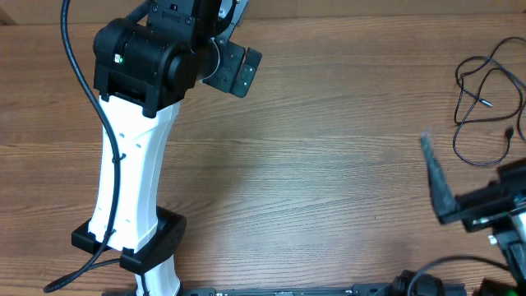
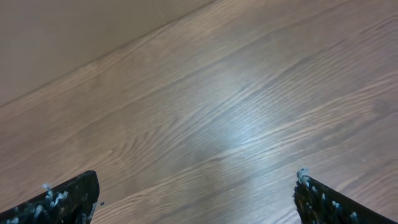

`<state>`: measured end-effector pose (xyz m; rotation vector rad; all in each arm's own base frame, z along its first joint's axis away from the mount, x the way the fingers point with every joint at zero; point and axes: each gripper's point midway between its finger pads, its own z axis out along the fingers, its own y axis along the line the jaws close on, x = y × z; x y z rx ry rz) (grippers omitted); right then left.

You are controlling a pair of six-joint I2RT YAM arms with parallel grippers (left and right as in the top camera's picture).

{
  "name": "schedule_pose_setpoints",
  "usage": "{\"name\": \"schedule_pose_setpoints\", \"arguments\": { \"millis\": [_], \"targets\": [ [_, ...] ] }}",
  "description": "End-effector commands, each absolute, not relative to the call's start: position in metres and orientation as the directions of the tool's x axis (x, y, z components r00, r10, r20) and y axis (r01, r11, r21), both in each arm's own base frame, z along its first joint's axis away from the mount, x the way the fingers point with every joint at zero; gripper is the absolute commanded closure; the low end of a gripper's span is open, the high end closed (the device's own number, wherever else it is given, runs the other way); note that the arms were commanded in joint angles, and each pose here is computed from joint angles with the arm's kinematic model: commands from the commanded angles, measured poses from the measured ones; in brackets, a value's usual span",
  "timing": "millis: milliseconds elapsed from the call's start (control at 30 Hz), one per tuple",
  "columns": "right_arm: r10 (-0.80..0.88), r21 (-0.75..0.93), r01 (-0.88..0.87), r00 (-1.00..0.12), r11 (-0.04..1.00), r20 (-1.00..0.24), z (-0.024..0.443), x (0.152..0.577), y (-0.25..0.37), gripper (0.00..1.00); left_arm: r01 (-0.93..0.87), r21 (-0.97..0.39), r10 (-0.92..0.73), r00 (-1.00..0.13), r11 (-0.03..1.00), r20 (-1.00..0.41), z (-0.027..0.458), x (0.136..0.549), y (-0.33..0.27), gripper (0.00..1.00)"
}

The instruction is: Untangle cables

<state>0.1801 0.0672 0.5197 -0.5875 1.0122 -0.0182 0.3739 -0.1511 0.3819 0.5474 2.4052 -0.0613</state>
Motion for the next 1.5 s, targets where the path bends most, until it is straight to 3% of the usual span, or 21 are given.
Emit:
{"name": "schedule_pose_setpoints", "arguments": {
  "millis": [0,100,233,367,500,667,867,1167,1467],
  "targets": [
    [-0.195,-0.286,-0.358,0.268,0.889,-0.943,0.454,0.220,0.054,0.00,0.420,0.047,0.358,-0.705,0.906,-0.612,0.377,0.373,-0.159,0.00],
    [-0.155,-0.180,-0.371,0.096,0.911,-0.983,0.404,0.250,0.043,0.00,0.420,0.047,0.359,-0.705,0.906,-0.612,0.377,0.373,-0.159,0.00],
    [-0.144,-0.153,-0.378,0.053,0.913,-0.988,0.379,0.278,0.035,0.00,0.419,0.047,0.358,-0.705,0.907,-0.612,0.377,0.373,-0.159,0.00],
    [-0.086,-0.105,-0.389,0.067,0.915,-0.994,0.383,0.300,0.032,0.00,0.420,0.046,0.358,-0.705,0.906,-0.612,0.377,0.373,-0.159,0.00],
    [0.053,-0.015,-0.398,0.159,0.917,-0.986,0.419,0.303,0.030,0.00,0.420,0.046,0.358,-0.705,0.907,-0.612,0.377,0.373,-0.159,0.00],
    [0.057,-0.086,-0.346,0.381,0.934,-0.923,0.476,0.268,0.030,0.00,0.420,0.046,0.358,-0.705,0.906,-0.612,0.377,0.373,-0.159,0.00],
    [0.046,-0.090,-0.306,0.410,0.948,-0.911,0.480,0.219,0.036,0.00,0.420,0.047,0.358,-0.705,0.906,-0.612,0.377,0.373,-0.159,0.00],
    [0.051,-0.054,-0.233,0.421,0.971,-0.906,0.431,0.169,0.035,0.00,0.437,0.023,0.357,-0.705,0.899,-0.613,0.377,0.371,-0.164,0.00],
    [0.120,0.088,-0.157,0.205,0.984,-0.971,0.313,0.215,0.011,0.00,0.446,0.011,0.358,-0.704,0.895,-0.614,0.377,0.370,-0.166,0.00]
  ]
}}
